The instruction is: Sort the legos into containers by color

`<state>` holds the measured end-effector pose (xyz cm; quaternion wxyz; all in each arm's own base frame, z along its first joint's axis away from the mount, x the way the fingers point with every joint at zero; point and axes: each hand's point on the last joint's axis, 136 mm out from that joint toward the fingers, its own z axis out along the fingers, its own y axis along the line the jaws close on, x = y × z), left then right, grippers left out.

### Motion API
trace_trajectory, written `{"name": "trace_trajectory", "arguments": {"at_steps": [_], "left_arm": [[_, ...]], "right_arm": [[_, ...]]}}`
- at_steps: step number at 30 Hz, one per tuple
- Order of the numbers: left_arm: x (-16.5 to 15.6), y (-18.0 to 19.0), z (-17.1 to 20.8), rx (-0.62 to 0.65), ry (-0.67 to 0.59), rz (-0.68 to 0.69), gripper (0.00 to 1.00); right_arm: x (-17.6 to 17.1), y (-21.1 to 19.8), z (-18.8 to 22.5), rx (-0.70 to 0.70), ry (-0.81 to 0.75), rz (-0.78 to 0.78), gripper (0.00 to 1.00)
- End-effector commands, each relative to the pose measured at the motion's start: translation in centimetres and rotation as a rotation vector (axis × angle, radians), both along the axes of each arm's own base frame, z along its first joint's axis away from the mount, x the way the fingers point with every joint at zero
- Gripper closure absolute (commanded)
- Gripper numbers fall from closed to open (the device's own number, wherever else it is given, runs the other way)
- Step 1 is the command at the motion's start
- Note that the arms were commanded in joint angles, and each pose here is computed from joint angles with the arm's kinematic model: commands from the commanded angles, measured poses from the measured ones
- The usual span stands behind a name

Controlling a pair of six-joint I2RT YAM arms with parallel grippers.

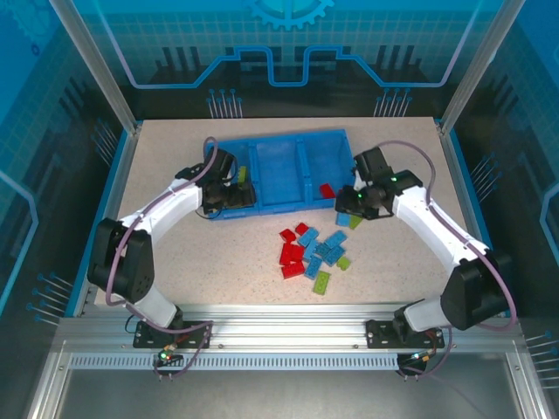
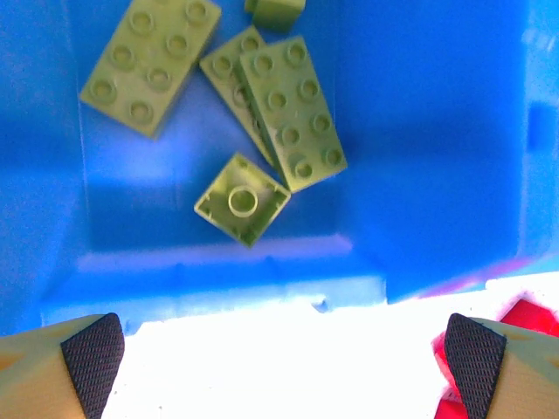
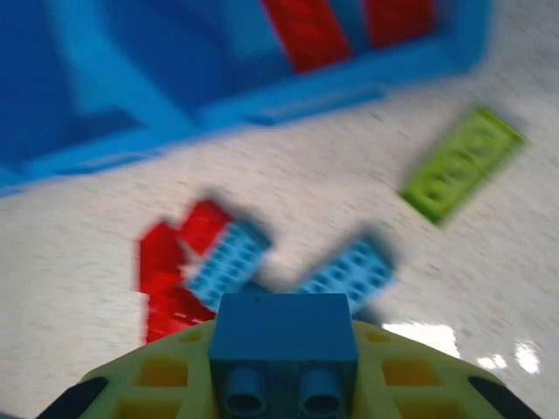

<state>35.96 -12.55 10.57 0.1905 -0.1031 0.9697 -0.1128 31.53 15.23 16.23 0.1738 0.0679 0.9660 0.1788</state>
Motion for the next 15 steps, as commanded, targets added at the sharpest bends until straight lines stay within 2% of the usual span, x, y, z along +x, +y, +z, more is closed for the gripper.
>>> {"name": "trace_trajectory", "arguments": {"at_steps": [1, 5, 10, 15], "left_arm": [[-0.9, -0.3, 0.8, 0.005, -0.044, -0.006, 0.01], [-2.3, -1.2, 1.2, -0.003, -0.070, -0.032, 0.01], [-4.6, -2.6, -0.1, 0.008, -0.039, -0.070, 0.01], [-7.1, -5.0, -2.0, -0.010, 0.002, -0.122, 0.01]], "right_arm": [[2.1, 3.5, 0.6, 0.091, -0.004, 0.025, 0.84], [5.5, 7.1, 1.2, 0.096, -0.045, 0.048, 0.84], [9.1, 11.1, 1.1, 0.105, -0.046, 0.066, 0.83], [11.4, 12.3, -0.5, 0.070, -0.017, 0.039, 0.79]]}}
